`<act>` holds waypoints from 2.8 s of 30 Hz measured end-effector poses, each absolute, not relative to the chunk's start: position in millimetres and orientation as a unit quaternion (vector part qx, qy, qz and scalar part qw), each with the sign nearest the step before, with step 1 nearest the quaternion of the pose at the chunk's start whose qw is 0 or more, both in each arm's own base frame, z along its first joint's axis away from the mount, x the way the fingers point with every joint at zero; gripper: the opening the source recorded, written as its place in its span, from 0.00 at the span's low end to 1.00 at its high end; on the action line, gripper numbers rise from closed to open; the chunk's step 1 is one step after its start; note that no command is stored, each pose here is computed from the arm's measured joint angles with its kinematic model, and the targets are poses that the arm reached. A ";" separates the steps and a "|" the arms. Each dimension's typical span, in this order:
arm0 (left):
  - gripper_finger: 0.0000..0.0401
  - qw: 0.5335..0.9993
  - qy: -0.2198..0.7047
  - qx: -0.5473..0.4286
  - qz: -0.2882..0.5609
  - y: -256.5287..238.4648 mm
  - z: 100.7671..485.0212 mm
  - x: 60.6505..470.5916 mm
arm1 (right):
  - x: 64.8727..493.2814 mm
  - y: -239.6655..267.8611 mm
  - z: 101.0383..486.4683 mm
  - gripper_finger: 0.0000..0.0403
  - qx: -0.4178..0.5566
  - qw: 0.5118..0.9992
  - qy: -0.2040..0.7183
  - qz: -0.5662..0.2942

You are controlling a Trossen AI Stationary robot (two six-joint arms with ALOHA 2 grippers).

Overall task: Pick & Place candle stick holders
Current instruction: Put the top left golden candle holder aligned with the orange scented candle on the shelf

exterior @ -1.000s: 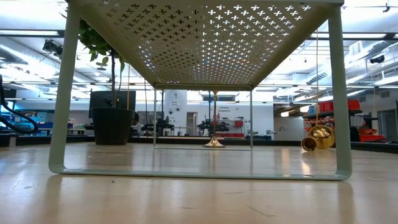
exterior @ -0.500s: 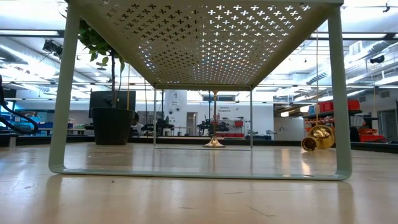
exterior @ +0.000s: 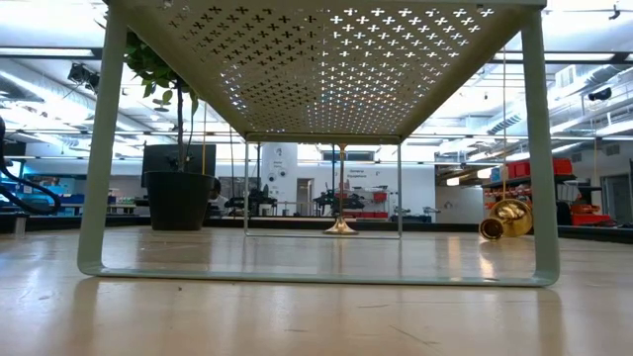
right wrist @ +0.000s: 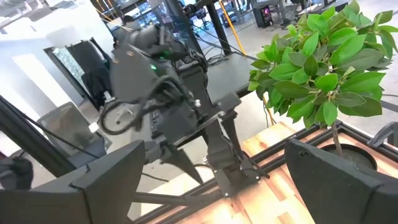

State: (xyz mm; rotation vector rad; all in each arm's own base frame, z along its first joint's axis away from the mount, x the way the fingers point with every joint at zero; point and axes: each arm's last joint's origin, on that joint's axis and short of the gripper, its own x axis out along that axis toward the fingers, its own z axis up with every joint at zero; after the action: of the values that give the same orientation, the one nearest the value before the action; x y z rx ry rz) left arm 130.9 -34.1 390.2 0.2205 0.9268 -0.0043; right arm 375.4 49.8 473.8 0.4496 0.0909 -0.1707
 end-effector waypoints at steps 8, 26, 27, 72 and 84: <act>1.00 0.930 0.365 0.025 -0.028 -24.8 324.6 104.5 | 375.4 49.7 473.8 0.96 0.223 0.970 0.045 -0.085; 1.00 0.995 0.083 -0.053 0.031 -15.7 217.4 90.3 | 375.4 49.7 473.8 0.96 0.223 0.970 0.045 -0.085; 1.00 0.995 0.079 -0.056 0.029 -15.6 213.9 89.8 | 375.4 49.7 473.8 0.96 0.223 0.970 0.045 -0.085; 0.99 0.995 0.068 -0.069 -0.023 -18.4 206.1 88.9 | 360.4 -8.3 423.1 0.96 0.118 0.925 0.308 -0.190; 0.99 0.995 0.068 -0.069 -0.023 -18.4 206.2 88.9 | 353.3 -38.8 406.6 0.96 0.039 0.901 0.385 -0.197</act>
State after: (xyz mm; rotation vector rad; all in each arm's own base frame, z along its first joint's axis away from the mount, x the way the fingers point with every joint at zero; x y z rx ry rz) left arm 88.9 -18.4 206.2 -0.1392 0.1356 -0.0469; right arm 353.3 -38.8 406.6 0.0815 0.7974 -0.4084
